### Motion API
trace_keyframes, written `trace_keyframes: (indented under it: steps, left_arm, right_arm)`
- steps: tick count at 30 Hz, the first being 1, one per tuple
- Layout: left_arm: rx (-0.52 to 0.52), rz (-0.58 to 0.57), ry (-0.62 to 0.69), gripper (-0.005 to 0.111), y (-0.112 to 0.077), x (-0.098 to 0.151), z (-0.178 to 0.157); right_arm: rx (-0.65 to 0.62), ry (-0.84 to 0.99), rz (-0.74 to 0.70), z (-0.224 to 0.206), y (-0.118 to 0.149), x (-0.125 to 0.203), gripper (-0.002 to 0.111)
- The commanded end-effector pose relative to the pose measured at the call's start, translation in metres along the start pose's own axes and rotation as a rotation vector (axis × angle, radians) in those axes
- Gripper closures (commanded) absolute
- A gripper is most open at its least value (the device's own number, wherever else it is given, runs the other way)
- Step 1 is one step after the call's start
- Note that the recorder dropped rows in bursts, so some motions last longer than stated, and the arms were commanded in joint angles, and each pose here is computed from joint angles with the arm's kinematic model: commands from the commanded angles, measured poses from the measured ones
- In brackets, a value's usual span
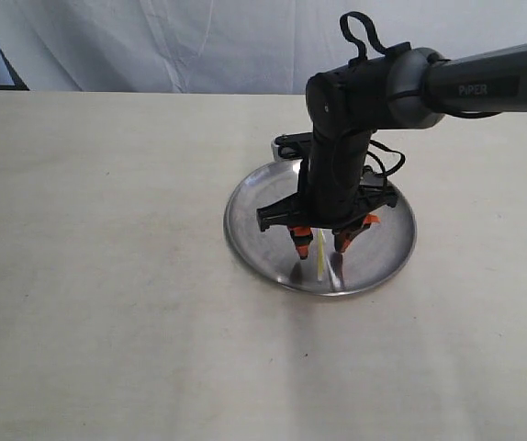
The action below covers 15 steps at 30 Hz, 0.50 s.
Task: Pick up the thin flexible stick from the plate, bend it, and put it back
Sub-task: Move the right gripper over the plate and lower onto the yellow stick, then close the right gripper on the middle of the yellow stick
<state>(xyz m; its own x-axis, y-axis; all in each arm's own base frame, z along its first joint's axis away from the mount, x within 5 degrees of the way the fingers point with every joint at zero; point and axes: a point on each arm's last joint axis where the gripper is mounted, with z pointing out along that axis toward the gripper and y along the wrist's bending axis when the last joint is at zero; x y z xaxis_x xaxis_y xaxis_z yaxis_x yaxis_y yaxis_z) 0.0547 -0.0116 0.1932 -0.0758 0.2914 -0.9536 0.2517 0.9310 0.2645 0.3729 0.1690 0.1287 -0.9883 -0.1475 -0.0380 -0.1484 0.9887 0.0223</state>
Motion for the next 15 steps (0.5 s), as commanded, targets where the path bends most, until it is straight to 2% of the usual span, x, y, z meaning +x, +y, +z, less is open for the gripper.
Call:
trace_keyframes:
  steps: [1,15]
  left_arm:
    - [0.003,-0.005,-0.01,0.107,-0.0004,0.0002,-0.0003]
    - [0.003,-0.005,-0.01,0.107,-0.0004,0.0002,-0.0003]
  right_arm:
    - [0.012,0.033,-0.013,0.0082,0.003,0.0016,0.057]
    - [0.021,0.061,0.01,0.0157,0.0025,0.0029,0.057]
